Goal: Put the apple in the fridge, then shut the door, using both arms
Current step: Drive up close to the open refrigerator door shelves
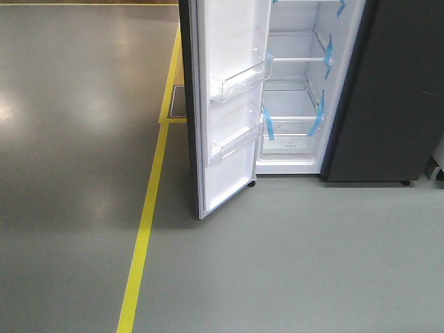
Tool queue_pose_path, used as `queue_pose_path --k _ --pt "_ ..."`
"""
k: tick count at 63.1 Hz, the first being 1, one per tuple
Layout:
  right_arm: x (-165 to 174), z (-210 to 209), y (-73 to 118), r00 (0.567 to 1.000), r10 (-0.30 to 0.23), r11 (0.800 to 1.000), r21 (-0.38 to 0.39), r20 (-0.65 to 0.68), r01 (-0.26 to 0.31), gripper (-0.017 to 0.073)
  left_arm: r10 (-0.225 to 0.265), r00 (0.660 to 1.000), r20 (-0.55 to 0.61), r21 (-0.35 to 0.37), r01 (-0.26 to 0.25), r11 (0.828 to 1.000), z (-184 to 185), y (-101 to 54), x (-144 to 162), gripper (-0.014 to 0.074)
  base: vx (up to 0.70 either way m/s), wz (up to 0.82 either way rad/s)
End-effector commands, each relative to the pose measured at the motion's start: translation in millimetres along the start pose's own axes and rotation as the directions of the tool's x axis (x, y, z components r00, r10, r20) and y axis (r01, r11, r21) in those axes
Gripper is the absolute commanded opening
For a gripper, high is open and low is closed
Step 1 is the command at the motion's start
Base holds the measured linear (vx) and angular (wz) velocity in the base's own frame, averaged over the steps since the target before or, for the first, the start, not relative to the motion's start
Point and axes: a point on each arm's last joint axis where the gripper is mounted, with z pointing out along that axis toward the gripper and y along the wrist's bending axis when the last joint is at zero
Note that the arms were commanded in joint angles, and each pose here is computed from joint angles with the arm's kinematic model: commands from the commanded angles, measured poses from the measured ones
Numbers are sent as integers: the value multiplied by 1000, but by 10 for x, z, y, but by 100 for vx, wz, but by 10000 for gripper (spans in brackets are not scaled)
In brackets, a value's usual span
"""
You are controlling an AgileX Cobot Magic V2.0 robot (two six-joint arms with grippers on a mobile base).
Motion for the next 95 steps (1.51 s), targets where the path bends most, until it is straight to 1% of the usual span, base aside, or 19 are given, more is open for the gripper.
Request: queue_pose_path --k 1,57,95 --pt "-119 -29 18 997 13 1000 -13 75 -12 367 -16 998 65 4 16 1000 -11 -1 -4 -6 20 -2" --pt "-119 -29 18 997 13 1000 -13 75 -12 367 -16 998 65 4 16 1000 -11 -1 -4 -6 16 -4" --pt "-119 -29 18 997 13 1000 -13 75 -12 367 -16 998 65 4 16 1000 -11 -1 -4 -6 14 4"
